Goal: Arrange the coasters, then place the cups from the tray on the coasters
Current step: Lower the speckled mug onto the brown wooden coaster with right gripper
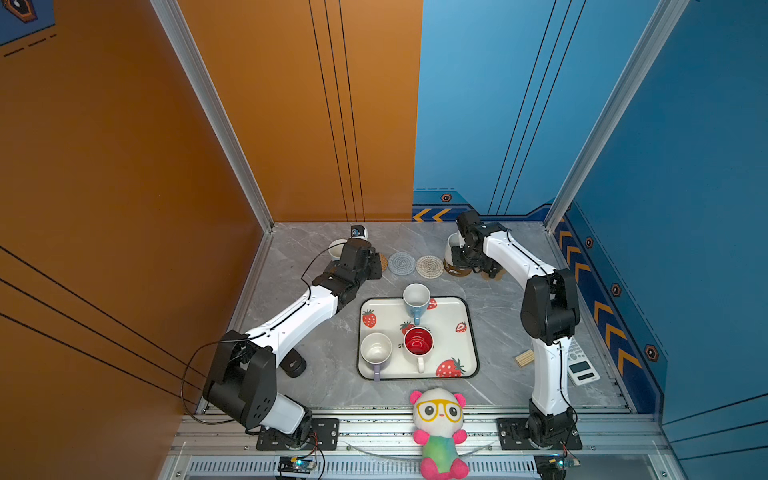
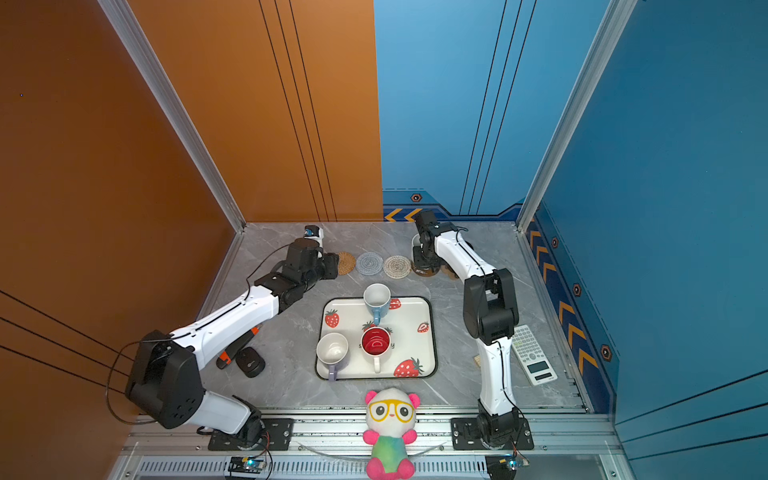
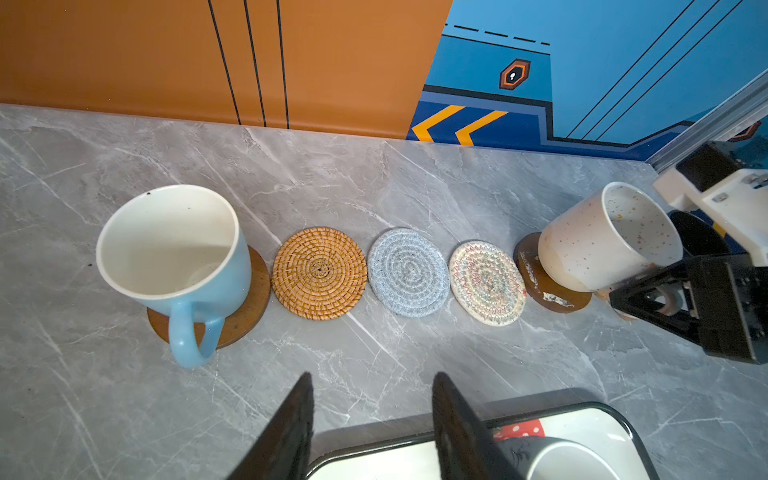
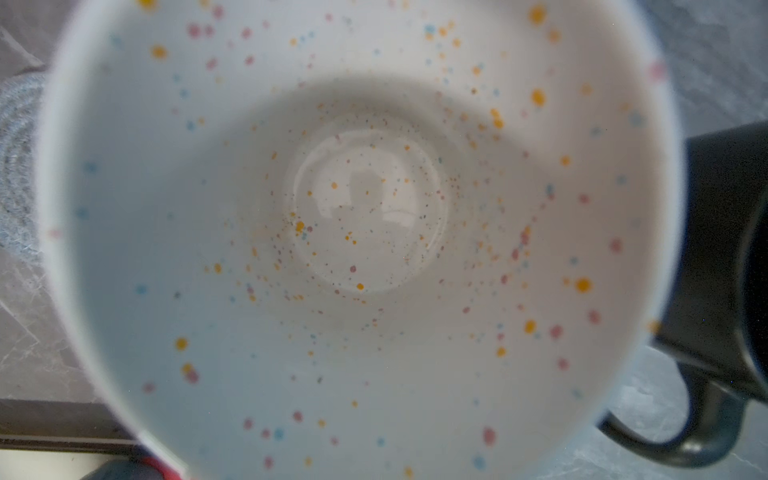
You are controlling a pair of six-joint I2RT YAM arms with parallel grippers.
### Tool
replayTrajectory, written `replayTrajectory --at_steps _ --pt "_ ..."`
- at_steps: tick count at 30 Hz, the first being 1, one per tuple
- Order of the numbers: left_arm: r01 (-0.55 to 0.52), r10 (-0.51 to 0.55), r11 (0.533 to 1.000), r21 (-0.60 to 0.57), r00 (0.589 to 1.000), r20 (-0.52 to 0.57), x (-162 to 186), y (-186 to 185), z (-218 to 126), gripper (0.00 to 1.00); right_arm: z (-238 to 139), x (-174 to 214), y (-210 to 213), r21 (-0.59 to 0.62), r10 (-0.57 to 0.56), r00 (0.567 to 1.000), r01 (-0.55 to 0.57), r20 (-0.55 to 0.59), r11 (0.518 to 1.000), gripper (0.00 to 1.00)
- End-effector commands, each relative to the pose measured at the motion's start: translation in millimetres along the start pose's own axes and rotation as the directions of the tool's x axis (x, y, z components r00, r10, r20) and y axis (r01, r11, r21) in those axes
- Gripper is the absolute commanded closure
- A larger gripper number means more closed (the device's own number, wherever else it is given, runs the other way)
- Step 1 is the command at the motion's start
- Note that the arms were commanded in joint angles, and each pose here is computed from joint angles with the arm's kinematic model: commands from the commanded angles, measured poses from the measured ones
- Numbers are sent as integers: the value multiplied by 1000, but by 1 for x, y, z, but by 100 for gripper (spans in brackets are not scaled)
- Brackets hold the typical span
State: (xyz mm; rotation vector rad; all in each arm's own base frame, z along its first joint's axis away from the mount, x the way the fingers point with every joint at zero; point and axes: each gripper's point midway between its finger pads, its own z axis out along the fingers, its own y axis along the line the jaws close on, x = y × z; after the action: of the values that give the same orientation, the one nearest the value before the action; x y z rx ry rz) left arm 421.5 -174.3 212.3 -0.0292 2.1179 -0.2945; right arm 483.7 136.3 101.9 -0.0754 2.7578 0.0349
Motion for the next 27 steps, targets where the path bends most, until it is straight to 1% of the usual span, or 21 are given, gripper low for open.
replayTrajectory --at_steps 1,27 --pt "-25 25 1000 -12 1000 11 -8 -3 1 53 -10 -25 -4 15 -3 997 2 83 1000 100" --pt "-30 30 999 -13 1000 0 -6 -4 5 53 -2 -17 -14 46 -5 999 3 44 999 100"
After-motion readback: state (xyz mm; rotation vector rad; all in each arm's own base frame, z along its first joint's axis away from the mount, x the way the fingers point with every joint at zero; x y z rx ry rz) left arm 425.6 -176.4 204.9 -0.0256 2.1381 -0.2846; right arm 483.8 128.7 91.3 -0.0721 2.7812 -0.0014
